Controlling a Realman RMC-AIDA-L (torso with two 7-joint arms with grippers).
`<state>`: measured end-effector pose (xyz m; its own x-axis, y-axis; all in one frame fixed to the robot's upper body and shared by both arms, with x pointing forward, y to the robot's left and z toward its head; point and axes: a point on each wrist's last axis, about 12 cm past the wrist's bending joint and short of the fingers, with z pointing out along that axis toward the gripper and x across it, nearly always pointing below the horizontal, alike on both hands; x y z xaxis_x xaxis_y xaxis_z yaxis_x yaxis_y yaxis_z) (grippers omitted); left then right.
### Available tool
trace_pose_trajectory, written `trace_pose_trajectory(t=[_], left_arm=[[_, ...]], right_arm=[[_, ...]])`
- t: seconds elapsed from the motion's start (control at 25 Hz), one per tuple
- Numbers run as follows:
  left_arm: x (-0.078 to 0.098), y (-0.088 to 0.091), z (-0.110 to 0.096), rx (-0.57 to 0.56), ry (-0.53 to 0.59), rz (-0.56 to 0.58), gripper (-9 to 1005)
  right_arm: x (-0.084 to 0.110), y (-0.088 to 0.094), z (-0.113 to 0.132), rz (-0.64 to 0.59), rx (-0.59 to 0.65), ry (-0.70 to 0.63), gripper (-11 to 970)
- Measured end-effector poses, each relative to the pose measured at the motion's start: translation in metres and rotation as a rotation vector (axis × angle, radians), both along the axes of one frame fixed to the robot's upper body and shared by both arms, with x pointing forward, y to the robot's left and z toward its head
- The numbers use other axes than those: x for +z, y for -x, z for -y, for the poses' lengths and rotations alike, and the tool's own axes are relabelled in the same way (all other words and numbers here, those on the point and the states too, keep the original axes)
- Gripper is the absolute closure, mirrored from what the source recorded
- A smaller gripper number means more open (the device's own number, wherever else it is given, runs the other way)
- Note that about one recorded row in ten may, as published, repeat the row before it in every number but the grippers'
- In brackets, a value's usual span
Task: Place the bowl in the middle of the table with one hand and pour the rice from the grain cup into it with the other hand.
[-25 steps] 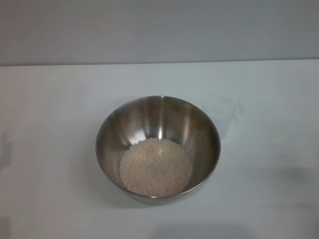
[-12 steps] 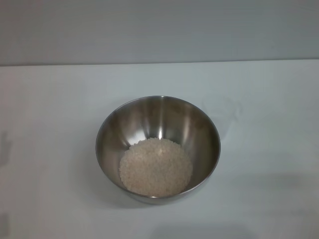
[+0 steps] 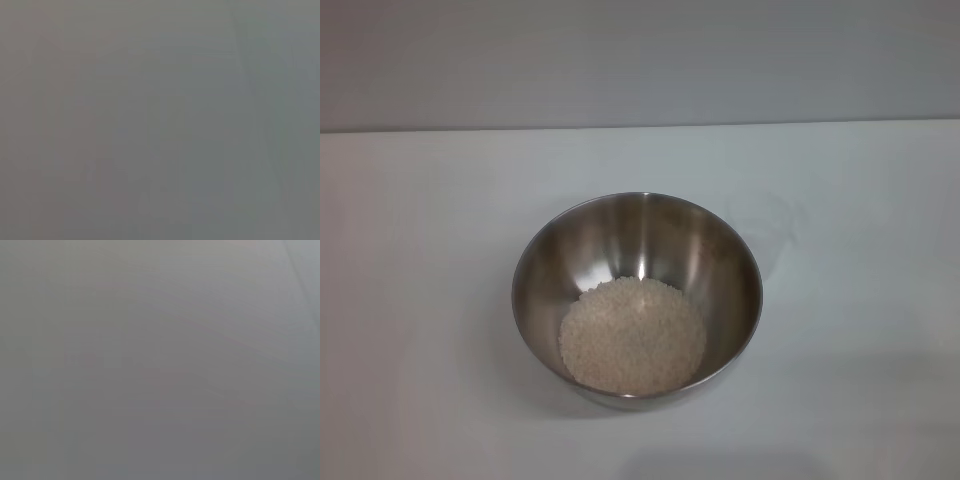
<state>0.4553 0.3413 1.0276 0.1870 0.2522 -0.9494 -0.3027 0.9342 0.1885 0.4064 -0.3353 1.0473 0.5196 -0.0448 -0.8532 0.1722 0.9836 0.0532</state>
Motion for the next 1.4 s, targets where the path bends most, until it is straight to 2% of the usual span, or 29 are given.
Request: trace_pose_trajectory(t=[0.64,0.96,1.12,1.4], left_arm=[[-0.001,0.002,-0.006,0.044,0.061,0.013,180],[-0.001,-0.009,-0.003,0.026,0.058,-0.016,180],[-0.001,-0.011,-0.003,0.023,0.055,-0.019,180],[-0.004,-0.015,-0.008,0.040,0.055,-0.053,181]], right_arm=[[0.001,0.010,0.009,0.049,-0.030,-0.100,130],[0.001,0.016,0.013,0.065,-0.073,-0.135,130],[0.003,0.015,0.015,0.107,-0.049,-0.206,130],[0.007,0.021,0.013,0.151,-0.061,-0.208,130]])
